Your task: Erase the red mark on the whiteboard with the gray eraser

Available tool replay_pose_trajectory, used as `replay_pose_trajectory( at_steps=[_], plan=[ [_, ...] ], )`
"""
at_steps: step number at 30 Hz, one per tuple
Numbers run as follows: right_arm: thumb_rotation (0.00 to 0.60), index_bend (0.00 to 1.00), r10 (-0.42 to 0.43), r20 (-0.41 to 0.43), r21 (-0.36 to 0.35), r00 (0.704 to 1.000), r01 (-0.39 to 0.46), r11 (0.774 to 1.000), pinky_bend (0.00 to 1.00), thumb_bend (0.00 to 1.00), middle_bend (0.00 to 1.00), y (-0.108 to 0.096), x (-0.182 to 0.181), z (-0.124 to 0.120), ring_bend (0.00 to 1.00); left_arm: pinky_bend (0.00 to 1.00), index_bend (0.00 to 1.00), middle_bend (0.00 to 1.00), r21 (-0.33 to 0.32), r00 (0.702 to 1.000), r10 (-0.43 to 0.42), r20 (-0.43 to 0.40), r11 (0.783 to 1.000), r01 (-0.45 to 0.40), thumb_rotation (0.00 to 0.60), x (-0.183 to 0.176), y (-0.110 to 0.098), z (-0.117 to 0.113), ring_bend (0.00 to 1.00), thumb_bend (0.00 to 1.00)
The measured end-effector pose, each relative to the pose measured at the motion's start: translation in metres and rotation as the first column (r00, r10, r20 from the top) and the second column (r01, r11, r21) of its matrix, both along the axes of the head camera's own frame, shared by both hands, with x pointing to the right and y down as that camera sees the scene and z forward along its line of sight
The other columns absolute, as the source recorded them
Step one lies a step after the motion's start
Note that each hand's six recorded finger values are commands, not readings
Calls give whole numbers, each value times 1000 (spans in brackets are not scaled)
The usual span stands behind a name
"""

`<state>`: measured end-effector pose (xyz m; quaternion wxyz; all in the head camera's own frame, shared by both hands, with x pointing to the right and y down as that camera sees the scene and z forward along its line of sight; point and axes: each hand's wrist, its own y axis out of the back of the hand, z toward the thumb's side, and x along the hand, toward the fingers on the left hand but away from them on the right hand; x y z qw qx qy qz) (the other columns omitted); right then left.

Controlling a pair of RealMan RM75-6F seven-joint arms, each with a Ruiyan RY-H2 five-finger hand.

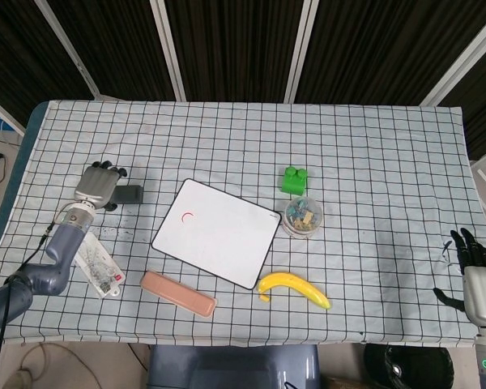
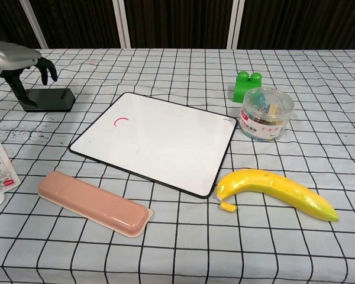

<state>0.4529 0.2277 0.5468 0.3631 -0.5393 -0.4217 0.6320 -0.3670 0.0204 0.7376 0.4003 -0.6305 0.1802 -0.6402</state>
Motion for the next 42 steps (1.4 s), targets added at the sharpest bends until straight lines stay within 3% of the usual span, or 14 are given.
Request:
replay_pose_trajectory(
  at_steps=[18,42],
  plan=[
    [600,0,7,-1,0,1000,-7,1000,183,30,84,-1,2,0,168,242,366,403,6,999,40,-15,999,-40,600,9,5,7,200,144],
    [600,0,21,7,-6,1000,-21,1000,183,31,84,-1,4,0,168,262,396,421,25,997,76,33,997,-77,600,13,2,9,222,175]
  ],
)
